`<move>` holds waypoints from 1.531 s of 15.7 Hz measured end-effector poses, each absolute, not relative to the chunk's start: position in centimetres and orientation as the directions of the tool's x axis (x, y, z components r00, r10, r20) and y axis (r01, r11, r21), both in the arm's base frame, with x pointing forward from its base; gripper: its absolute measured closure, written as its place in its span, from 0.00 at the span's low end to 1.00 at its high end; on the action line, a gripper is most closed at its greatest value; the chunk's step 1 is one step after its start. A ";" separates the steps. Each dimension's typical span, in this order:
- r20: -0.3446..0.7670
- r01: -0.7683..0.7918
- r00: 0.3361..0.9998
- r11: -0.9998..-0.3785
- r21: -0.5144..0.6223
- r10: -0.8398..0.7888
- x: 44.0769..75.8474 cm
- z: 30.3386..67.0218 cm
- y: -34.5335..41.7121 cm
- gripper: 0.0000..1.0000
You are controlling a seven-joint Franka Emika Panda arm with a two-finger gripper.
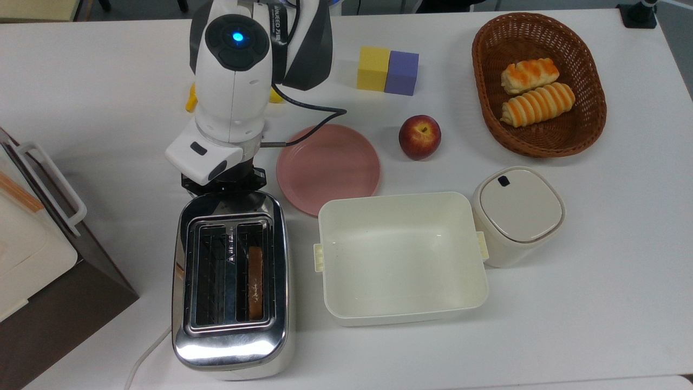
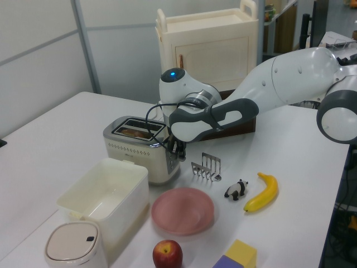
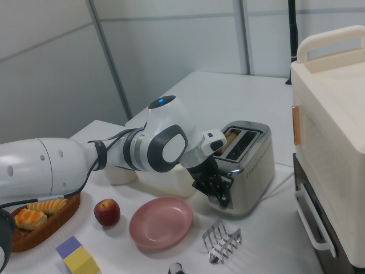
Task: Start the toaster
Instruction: 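Lift the gripper up and away from the toaster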
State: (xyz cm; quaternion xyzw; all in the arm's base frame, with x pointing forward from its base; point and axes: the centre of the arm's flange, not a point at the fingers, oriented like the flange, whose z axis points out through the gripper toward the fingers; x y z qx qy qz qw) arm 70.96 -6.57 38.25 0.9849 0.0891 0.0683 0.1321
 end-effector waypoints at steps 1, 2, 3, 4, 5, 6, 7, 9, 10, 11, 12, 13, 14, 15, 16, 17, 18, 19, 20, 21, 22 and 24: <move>0.111 0.157 0.975 -0.949 0.272 0.193 71.0 38.3 -6.6 0.99; 0.111 0.157 0.975 -0.949 0.272 0.193 71.0 38.2 -6.6 0.99; 0.111 0.157 0.975 -0.949 0.272 0.194 71.0 38.3 -6.6 0.99; 0.111 0.157 0.975 -0.949 0.272 0.194 71.0 38.3 -6.6 0.99; 0.111 0.157 0.975 -0.949 0.272 0.194 71.0 38.3 -6.6 0.99; 0.112 0.157 0.975 -0.949 0.273 0.193 71.0 38.3 -6.6 0.99; 0.112 0.157 0.975 -0.949 0.273 0.193 71.0 38.3 -6.6 0.99; 0.116 0.155 0.974 -0.949 0.273 0.193 71.0 38.5 -6.6 0.99; 0.121 0.153 0.974 -0.949 0.275 0.192 71.1 38.8 -6.7 0.99; 0.133 0.148 0.973 -0.949 0.277 0.190 71.3 39.4 -6.8 0.99; 0.143 0.144 0.971 -0.949 0.280 0.189 71.3 40.1 -6.9 0.99; 0.149 0.140 0.971 -0.949 0.281 0.187 71.2 40.8 -7.0 0.99; 0.156 0.136 0.970 -0.950 0.283 0.185 71.1 41.6 -7.1 0.99; 0.161 0.131 0.970 -0.950 0.284 0.182 70.8 42.9 -7.1 0.99; 0.160 0.125 0.971 -0.950 0.285 0.176 70.5 44.2 -7.1 0.99; 0.155 0.119 0.973 -0.951 0.285 0.168 70.0 45.7 -7.2 0.99; 0.151 0.115 0.975 -0.952 0.283 0.163 69.4 47.0 -7.1 0.99; 0.144 0.113 0.977 -0.953 0.281 0.159 68.8 48.4 -6.9 0.99; 0.139 0.115 0.978 -0.954 0.278 0.158 68.3 49.5 -6.5 0.99; 0.136 0.116 0.978 -0.955 0.274 0.158 67.8 50.5 -6.0 0.99; 0.138 0.112 0.978 -0.956 0.271 0.154 67.5 51.4 -5.6 0.99; 0.137 0.096 0.981 -0.960 0.264 0.136 66.4 53.4 -4.8 0.99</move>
